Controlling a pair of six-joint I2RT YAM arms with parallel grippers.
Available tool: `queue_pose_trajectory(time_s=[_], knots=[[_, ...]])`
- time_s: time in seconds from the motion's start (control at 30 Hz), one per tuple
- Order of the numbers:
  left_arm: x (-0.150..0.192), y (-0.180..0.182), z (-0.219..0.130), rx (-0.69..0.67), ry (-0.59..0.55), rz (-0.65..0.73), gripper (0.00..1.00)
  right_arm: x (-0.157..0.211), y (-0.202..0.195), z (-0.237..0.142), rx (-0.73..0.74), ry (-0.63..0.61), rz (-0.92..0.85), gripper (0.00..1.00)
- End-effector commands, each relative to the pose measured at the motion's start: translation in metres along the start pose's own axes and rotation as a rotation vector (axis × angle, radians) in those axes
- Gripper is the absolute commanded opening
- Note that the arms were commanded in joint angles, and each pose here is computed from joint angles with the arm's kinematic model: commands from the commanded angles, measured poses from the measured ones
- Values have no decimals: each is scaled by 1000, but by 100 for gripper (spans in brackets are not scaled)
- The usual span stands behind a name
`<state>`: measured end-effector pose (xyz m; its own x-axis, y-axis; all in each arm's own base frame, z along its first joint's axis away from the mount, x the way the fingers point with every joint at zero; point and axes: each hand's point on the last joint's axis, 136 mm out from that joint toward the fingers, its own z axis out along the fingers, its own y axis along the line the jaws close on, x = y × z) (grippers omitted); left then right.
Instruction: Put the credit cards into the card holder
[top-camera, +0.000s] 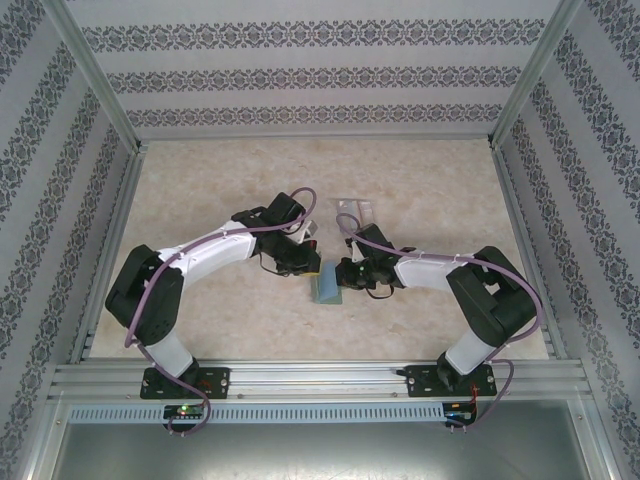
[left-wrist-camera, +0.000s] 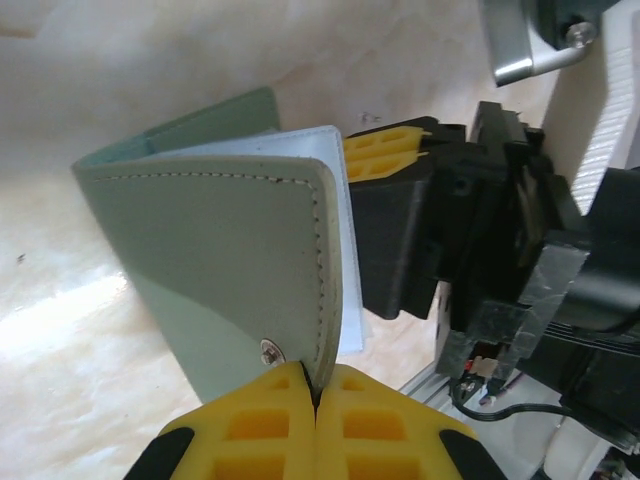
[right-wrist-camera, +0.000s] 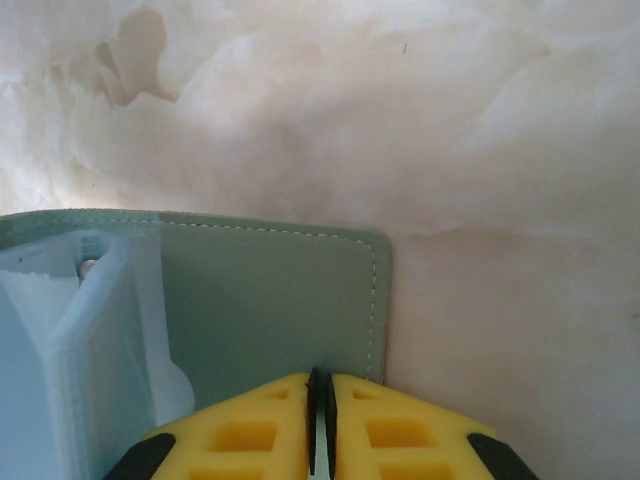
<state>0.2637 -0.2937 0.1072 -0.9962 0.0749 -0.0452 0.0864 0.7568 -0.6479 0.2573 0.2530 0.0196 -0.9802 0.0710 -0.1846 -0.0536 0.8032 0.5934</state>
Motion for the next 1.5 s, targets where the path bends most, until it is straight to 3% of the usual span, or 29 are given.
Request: queue_pose_trajectory(time_s=[0.0,0.13,0.43,0.63,0.73,0.87,1.1,1.37,1.47], knots=[[-5,-3,6,50,6,22,0,7,-20,3,47,7,50,13],[-1,13,11,16,6,34,0,0,-27,-18,29,-38,86,14],[-4,21,11,108,-54,85,0,-12,-24,-70,64,-150,116,16],[-4,21,16,139,-56,86,0,-11,18,-88,19,-183,106,19],[-7,18,13,144,-70,93,0,-14,17,-78,25,-186,99,18],[-8,14,8,152,-86,95,0,-5,11,-52,22,-94,136,12],[-6,14,15,201,-90,62,0,7,-2,-26,54,-27,130,12],[-14,-3,13,300,-115,48,15,19,-27,-7,114,16,164,8],[-13,-7,13,315,-97,49,17,21,-32,-4,119,19,179,8]])
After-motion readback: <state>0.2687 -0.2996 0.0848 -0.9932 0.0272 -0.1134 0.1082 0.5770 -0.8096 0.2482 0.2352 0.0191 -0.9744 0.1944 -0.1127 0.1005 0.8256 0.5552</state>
